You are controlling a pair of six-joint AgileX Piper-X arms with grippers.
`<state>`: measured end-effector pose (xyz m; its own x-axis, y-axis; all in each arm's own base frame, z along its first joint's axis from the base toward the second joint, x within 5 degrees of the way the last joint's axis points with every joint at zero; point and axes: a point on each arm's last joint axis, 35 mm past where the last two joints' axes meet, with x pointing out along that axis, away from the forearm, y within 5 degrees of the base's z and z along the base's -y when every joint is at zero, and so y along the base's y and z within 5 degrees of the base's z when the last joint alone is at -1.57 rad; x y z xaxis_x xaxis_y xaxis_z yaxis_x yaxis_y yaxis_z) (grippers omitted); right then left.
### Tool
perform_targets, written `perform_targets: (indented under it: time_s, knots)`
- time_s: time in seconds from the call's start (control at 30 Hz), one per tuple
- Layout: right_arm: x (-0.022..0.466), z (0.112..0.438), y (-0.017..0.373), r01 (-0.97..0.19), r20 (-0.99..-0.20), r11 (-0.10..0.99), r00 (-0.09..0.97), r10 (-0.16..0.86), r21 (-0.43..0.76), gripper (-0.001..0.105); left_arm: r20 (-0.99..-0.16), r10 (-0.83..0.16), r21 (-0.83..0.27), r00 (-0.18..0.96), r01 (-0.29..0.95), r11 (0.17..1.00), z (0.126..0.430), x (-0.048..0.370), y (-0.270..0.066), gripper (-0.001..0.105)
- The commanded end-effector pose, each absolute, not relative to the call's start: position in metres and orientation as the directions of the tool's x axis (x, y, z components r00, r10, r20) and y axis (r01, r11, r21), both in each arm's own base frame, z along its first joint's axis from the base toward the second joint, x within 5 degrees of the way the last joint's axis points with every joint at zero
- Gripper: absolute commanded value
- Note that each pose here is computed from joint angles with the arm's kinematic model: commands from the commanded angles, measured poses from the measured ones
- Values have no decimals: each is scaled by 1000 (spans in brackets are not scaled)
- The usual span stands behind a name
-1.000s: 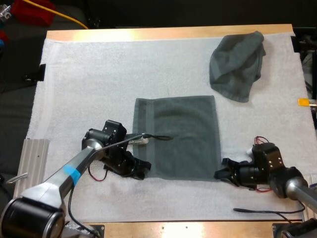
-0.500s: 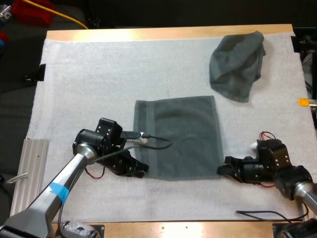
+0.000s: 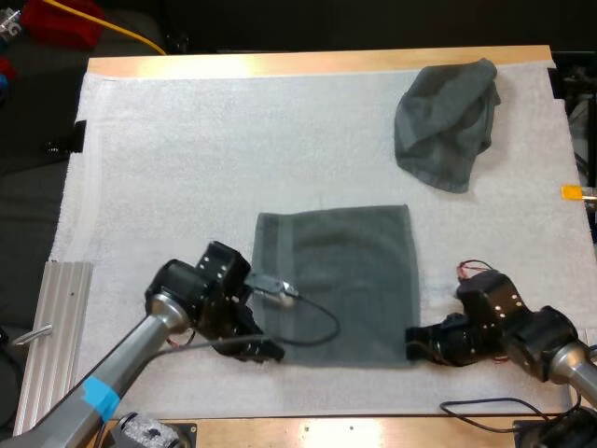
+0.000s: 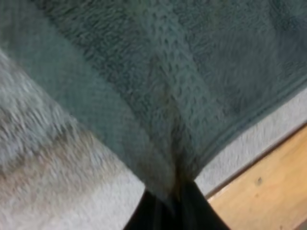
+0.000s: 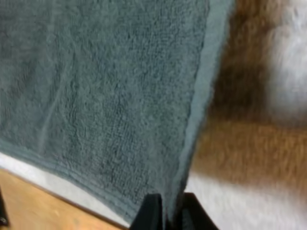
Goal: Pick towel from pile, fold and stack
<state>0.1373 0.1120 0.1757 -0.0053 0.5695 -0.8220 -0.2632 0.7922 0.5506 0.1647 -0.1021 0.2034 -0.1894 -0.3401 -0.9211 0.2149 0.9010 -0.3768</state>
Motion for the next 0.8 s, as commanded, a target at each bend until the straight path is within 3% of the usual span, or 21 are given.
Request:
perform_targets:
  time_s: [0.0, 0.2, 0.4, 0.57, 0.77]
  knots:
    - [133, 179, 112, -280, -846, 808, -28, 533, 518, 3, -928, -312, -356, -206, 233, 905, 205, 160, -103, 0]
    - [129, 185, 113, -295, -898, 854, -34, 439, 429, 3, -933, -280, -338, -227, 281, 898, 205, 153, -111, 0]
    - [139, 188, 119, -165, -874, 869, 63, 481, 466, 3, -851, -484, -515, -204, 147, 844, 207, 169, -103, 0]
    - [157, 196, 124, -35, -804, 824, 196, 561, 566, 3, -720, -682, -685, -127, -21, 728, 206, 194, -85, 0]
    - [183, 194, 115, 107, -740, 747, 287, 608, 656, 3, -609, -789, -773, -86, -161, 614, 189, 218, -73, 0]
